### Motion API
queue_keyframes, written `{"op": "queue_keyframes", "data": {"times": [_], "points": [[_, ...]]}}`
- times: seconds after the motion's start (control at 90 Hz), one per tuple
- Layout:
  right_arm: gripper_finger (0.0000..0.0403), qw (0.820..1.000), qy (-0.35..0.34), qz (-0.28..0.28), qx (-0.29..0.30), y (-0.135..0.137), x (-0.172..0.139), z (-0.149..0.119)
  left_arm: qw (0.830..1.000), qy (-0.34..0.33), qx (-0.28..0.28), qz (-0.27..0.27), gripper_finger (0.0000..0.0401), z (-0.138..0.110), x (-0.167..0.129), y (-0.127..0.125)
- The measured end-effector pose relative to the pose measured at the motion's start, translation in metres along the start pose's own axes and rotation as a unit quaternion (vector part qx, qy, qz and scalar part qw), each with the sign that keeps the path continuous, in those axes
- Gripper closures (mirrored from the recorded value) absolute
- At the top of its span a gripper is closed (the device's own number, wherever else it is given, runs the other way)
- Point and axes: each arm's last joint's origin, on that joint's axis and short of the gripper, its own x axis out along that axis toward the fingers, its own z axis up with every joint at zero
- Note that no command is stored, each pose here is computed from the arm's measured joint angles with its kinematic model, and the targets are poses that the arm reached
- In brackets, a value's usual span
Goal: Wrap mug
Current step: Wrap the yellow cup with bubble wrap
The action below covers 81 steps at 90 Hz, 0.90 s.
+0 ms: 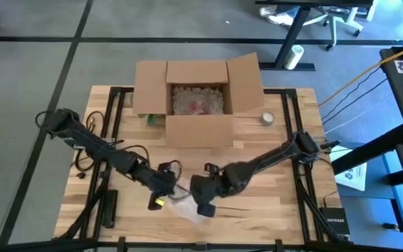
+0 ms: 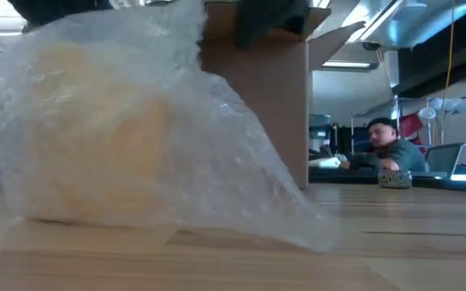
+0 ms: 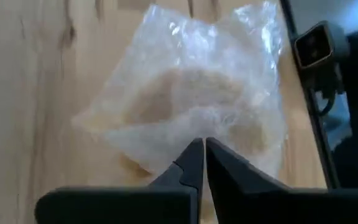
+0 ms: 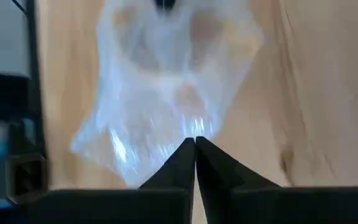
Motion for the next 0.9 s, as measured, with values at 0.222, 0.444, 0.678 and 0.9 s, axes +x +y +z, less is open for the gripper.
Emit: {"op": "queue_keyframes", "data": {"times": [0.222,0.444,0.678,0.9], "points": [[0.0403,0.999,-0.004,0.02,0.033,0.008,0.027,-0.021,0.997,0.07,-0.034,-0.011,0.0401,-0.011,0.041,0.003],[0.0403,0.995,-0.041,0.055,0.066,0.016,0.049,-0.038,0.996,0.066,-0.057,-0.014,0.04,-0.012,0.048,-0.002],[0.0403,0.988,-0.101,0.086,0.079,0.04,0.049,-0.05,0.997,0.046,-0.067,-0.008,0.0401,0.001,0.045,-0.003],[0.0403,0.982,-0.151,0.09,0.067,0.034,0.05,-0.035,0.997,0.011,-0.071,-0.004,0.0401,0.011,0.044,-0.004]]}}
